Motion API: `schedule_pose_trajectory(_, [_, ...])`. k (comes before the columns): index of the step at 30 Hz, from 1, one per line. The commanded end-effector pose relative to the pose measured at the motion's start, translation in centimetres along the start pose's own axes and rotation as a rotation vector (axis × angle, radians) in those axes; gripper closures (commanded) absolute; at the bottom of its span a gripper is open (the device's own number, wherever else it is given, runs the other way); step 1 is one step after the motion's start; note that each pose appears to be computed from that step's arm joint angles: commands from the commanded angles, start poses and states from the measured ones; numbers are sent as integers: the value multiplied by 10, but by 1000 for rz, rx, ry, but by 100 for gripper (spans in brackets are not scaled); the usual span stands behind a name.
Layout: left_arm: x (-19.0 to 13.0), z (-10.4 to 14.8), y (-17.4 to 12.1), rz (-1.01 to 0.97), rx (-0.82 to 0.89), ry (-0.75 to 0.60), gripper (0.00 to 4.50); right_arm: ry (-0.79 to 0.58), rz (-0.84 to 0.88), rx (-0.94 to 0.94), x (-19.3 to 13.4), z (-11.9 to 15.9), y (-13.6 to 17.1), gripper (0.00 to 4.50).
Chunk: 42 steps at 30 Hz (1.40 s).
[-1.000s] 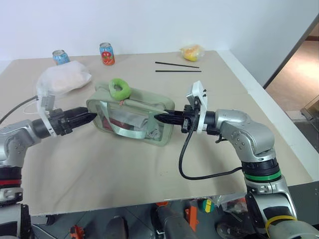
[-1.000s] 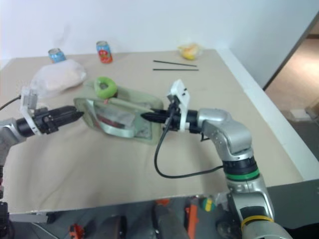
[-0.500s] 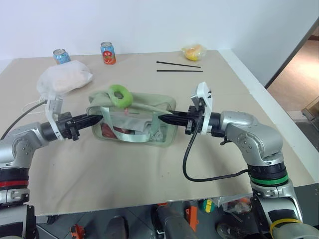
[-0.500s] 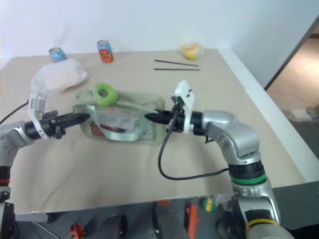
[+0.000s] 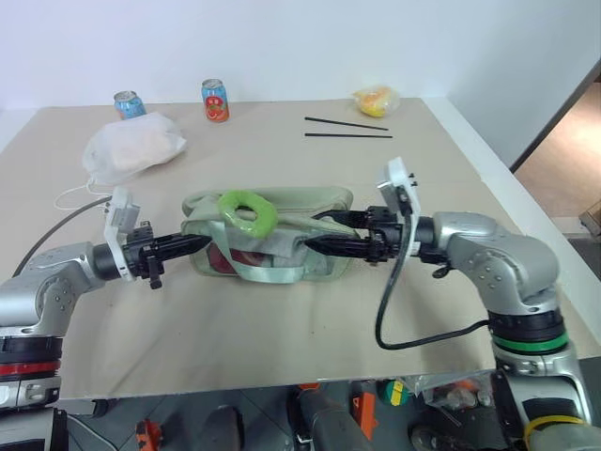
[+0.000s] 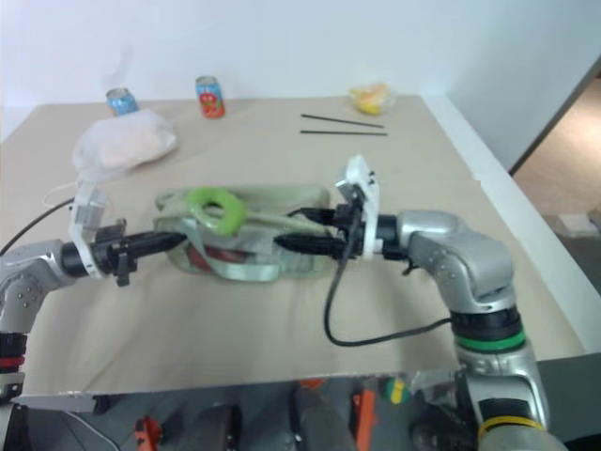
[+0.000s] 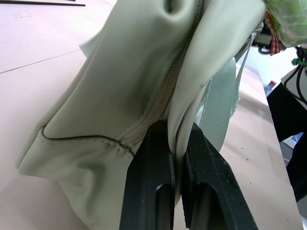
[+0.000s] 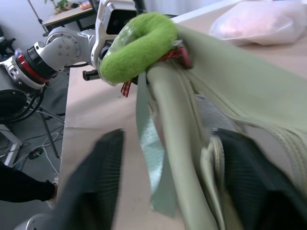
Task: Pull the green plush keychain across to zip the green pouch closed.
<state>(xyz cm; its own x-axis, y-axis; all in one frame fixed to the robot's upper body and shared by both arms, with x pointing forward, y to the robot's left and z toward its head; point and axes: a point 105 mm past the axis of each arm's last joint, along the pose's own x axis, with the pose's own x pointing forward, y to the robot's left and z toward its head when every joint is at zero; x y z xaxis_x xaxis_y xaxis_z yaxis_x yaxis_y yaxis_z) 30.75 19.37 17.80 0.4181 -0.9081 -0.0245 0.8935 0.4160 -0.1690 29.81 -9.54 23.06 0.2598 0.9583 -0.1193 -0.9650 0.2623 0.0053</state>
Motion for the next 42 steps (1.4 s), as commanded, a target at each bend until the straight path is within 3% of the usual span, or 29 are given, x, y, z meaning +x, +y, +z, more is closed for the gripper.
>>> schedule_pose_trajectory(1, [6, 1, -3, -27, 15, 13, 450, -70, -23, -67, -29, 28, -1, 26])
schedule_pose_trajectory(5, [6, 2, -3, -24, 13, 10, 450, -119, -54, -124, -51, 51, -4, 26])
schedule_pose_trajectory(8, [6, 1, -2, -19, 11, 9, 450, -206, -28, -138, -50, 74, -2, 26])
schedule_pose_trajectory(10, [5, 0, -2, -17, 10, 11, 450, -234, 12, -143, -36, 83, 2, 26])
schedule_pose_trajectory(15, [6, -3, -2, -15, 7, 13, 450, -157, 19, -116, 27, 87, -2, 26])
schedule_pose_trajectory(21, [9, -2, 1, 9, 29, 4, 450, -16, 67, -79, 69, 88, 13, 26])
schedule_pose_trajectory(28, [7, 0, 1, 30, 40, -7, 450, 129, 82, -159, 79, 67, 26, 26])
schedule_pose_trajectory(36, [7, 1, 2, 41, 48, -17, 450, 192, -12, -230, 86, 53, 8, 26])
schedule_pose_trajectory(37, [7, 1, 2, 41, 48, -18, 450, 186, -22, -230, 87, 54, 6, 82])
schedule_pose_trajectory(42, [8, -2, 1, 40, 44, -19, 450, 151, -37, -231, 85, 60, 1, 247])
